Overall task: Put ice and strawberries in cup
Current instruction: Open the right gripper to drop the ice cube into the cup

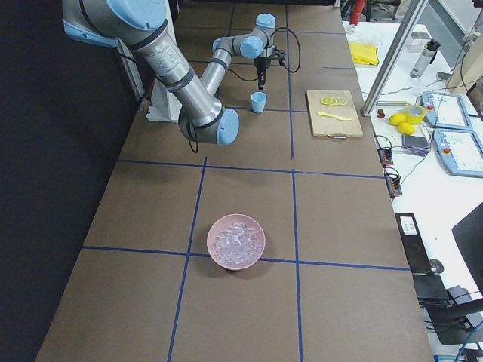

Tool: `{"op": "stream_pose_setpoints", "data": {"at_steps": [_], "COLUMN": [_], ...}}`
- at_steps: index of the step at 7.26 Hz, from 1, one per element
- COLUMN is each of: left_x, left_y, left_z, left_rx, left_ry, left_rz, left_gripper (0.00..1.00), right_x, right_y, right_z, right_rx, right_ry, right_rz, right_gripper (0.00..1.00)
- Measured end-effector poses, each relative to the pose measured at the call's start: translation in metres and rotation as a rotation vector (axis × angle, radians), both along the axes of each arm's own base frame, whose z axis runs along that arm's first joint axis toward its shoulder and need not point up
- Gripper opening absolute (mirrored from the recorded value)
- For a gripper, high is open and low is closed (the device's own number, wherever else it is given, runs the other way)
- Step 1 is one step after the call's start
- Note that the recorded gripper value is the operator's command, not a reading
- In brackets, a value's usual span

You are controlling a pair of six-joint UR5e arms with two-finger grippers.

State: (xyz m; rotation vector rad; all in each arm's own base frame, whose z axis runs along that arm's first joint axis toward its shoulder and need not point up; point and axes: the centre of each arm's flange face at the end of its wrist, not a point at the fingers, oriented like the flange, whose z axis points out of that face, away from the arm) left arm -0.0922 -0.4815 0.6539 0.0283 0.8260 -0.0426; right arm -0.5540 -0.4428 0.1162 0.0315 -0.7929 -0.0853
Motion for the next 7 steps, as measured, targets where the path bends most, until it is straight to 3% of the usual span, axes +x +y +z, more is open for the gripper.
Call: {"op": "stream_pose_setpoints", "data": {"at_steps": [1,2,4,7], "left_x": [-0.0001,-0.0002,-0.0002,-0.0002], "left_y": [-0.0002,-0.0002,-0.0002,0.0005], "left_z": [-0.0001,-0.0001,-0.0002,0.0011], "left_rx": [0.000,0.000,0.000,-0.002], "left_ry": [0.000,0.000,0.000,0.000], "left_rz": [0.000,0.000,0.000,-0.001], "left_gripper": [1.00,1.00,1.00,1.00], "right_x": [-0.0042,-0.0060,-0.0071,-0.0111], "right_y": [0.0020,0.0026,0.0026,0.0061], "right_z": [0.0030,0.0041,0.0050,0.0075], "right_rx": [-0.001,0.000,0.001,0.010], "right_ry": [0.006,0.008,0.009,0.018], "right_rz": [-0.003,-0.004,-0.005,-0.003], "right_gripper": [0.01,0.09,0.76,0.81]}}
